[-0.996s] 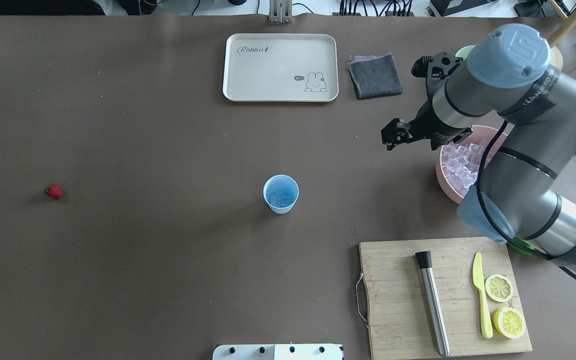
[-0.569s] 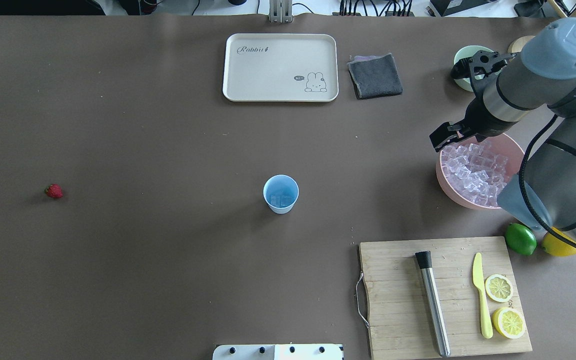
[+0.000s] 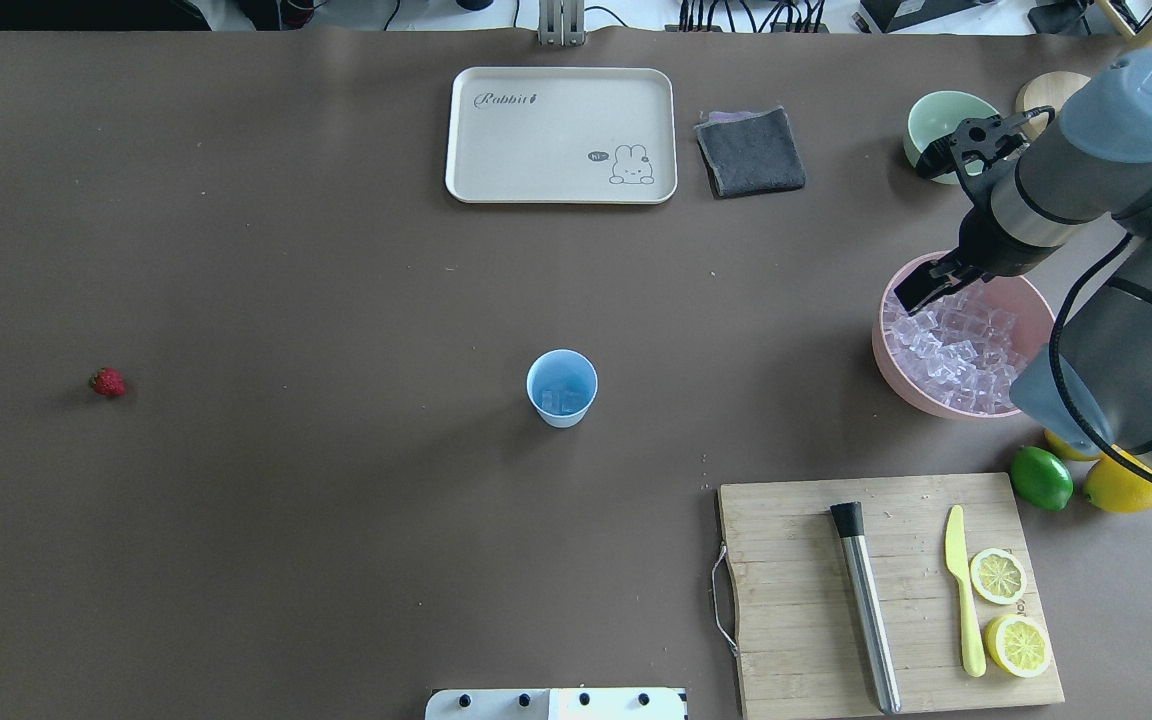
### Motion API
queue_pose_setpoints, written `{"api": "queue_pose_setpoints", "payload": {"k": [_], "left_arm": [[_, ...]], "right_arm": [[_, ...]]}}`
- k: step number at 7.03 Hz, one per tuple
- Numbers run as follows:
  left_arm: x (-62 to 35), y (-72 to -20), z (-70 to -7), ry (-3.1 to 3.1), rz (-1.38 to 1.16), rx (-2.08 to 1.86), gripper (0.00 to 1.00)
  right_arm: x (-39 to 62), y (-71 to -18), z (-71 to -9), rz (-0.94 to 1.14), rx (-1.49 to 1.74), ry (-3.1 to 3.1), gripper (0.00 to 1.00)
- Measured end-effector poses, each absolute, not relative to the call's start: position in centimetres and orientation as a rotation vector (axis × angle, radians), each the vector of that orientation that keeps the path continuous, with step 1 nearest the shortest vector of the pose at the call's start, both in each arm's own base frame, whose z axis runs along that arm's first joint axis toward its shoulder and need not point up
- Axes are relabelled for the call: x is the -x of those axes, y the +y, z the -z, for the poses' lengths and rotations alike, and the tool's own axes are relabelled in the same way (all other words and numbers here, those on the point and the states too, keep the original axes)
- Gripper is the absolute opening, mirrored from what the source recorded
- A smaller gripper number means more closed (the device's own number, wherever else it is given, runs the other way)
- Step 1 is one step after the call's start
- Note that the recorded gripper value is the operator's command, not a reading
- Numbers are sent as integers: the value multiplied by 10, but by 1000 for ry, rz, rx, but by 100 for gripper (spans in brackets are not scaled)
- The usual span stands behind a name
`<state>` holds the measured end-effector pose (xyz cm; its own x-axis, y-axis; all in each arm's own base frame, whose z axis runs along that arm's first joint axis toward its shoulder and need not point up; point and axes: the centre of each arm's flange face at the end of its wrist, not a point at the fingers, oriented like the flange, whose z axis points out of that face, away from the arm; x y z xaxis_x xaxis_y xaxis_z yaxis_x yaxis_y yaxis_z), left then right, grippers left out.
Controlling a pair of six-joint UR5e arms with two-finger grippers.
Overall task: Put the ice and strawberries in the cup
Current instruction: 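Lower the right gripper into the ice and grasp another cube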
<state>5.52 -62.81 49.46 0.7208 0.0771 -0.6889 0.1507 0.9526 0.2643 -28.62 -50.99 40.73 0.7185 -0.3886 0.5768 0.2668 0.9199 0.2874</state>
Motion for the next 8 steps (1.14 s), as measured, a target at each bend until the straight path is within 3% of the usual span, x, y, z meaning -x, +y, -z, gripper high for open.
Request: {"api": "queue_pose_setpoints", "payload": {"k": [8], "left_arm": [[-59, -631, -491, 769, 36, -313, 97]], "right_arm": [[313, -501, -434, 399, -128, -658, 100]]}}
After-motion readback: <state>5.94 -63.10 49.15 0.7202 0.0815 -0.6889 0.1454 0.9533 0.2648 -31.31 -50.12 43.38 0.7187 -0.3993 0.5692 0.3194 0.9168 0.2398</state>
